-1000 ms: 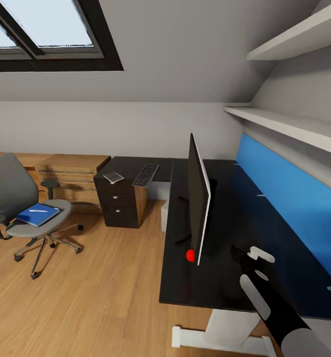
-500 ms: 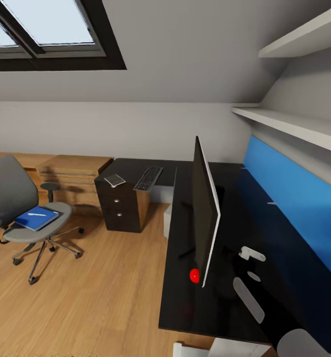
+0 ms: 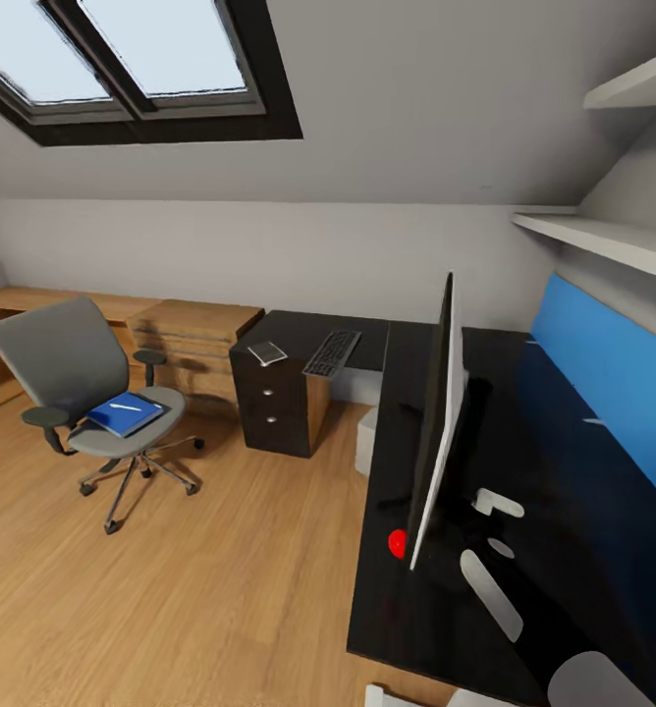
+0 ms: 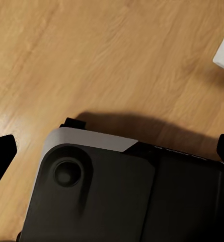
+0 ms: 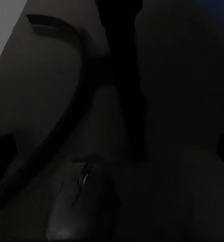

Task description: In the bedroom, organize the workspace by keeping the computer under the desk, ensuring the monitor is on the desk, placing the keyboard on the desk next to the monitor, placing the mouse on the desk next to the keyboard, moving the folder from the swivel chair onto the desk next to the mouse, stacking the notebook on top of the folder with the pen on top of the notebook, and positioning the swivel chair next to the desk.

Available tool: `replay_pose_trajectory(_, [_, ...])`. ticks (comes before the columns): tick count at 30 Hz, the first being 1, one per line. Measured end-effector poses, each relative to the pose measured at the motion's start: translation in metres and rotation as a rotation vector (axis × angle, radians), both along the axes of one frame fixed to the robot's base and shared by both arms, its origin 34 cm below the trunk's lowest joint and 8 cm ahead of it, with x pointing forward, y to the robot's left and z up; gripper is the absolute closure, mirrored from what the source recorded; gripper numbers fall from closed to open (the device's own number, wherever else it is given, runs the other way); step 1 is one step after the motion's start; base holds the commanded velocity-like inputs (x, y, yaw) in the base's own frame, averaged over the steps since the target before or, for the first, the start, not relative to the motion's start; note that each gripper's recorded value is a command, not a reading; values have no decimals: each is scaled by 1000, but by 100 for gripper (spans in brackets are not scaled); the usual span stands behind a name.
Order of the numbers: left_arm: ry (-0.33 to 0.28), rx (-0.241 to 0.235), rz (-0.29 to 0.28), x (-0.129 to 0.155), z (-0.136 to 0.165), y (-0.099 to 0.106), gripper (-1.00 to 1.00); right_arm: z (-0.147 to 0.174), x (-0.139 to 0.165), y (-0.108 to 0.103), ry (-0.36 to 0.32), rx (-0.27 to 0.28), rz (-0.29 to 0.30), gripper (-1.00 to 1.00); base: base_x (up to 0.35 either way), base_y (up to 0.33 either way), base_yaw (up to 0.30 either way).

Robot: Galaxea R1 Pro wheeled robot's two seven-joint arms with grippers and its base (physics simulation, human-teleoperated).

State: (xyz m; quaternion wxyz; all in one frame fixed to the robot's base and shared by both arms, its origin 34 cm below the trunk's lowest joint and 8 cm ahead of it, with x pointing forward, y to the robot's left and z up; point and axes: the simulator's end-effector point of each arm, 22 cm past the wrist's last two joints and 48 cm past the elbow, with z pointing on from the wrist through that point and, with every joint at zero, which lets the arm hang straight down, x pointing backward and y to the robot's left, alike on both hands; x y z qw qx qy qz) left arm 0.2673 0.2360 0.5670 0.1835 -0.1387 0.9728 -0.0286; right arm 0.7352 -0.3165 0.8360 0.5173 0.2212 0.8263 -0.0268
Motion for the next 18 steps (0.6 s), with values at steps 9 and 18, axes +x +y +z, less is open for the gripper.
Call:
replay_pose_trajectory(9, [2,-1,1,-1,0,-1,-100,0,0,3,0,5,2,-100,0,0,272])
replay_pose_trajectory(18, [2,-1,0,-1,0,-1,-100,0,0,3,0,5,2,-100,0,0,265])
